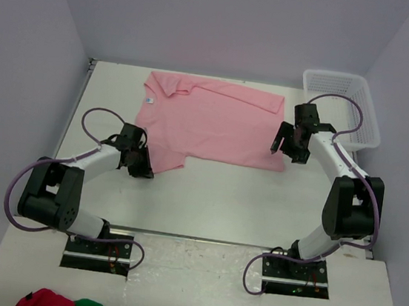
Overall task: Fold and stack the t-shirts
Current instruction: Flatten out the tshirt
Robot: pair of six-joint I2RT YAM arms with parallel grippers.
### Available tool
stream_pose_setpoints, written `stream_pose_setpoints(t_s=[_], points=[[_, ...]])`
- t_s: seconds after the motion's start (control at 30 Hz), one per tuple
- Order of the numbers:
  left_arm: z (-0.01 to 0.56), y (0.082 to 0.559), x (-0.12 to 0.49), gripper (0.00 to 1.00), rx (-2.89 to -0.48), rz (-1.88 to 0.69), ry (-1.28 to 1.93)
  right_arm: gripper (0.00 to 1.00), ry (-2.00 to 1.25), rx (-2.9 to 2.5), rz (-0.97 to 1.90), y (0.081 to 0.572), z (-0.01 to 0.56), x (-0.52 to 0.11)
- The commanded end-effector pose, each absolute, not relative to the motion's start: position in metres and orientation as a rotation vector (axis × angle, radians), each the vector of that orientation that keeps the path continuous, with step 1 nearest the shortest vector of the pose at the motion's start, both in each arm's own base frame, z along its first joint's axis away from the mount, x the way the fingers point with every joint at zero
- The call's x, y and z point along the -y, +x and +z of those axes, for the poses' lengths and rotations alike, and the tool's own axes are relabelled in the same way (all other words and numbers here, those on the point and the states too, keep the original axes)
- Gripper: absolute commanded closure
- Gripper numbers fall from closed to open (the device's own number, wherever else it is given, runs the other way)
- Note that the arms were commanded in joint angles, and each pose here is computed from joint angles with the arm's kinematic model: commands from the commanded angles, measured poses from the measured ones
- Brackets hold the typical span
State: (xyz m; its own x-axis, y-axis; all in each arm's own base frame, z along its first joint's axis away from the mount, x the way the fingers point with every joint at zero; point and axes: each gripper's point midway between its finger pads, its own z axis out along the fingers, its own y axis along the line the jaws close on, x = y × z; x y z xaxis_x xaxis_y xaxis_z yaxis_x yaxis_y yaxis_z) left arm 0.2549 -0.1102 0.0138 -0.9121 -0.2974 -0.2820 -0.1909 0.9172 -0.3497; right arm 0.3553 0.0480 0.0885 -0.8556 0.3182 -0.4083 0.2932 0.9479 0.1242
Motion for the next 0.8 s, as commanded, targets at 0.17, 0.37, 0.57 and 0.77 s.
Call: stream_pose_setpoints(t_s=[0.17, 0.37, 0.57, 0.77], points=[[0.032, 0.266, 0.099, 0.73, -2.692, -0.373, -0.384, 0.25, 0.436, -2.605, 0.105, 0.359, 0.108, -0.049], [0.032, 0.272, 0.098, 0.7, -2.684, -0.356, -0.383, 0.25, 0.427, -2.6, 0.114, 0.359, 0.108, -0.05], [0.046, 0.284, 0.096, 0.69, -2.647, -0.35, -0.379, 0.25, 0.426, -2.606, 0.111, 0.359, 0.106, -0.049], [0.047, 0.286, 0.095, 0.7, -2.65, -0.348, -0.377, 0.25, 0.422, -2.601, 0.117, 0.359, 0.108, -0.05]])
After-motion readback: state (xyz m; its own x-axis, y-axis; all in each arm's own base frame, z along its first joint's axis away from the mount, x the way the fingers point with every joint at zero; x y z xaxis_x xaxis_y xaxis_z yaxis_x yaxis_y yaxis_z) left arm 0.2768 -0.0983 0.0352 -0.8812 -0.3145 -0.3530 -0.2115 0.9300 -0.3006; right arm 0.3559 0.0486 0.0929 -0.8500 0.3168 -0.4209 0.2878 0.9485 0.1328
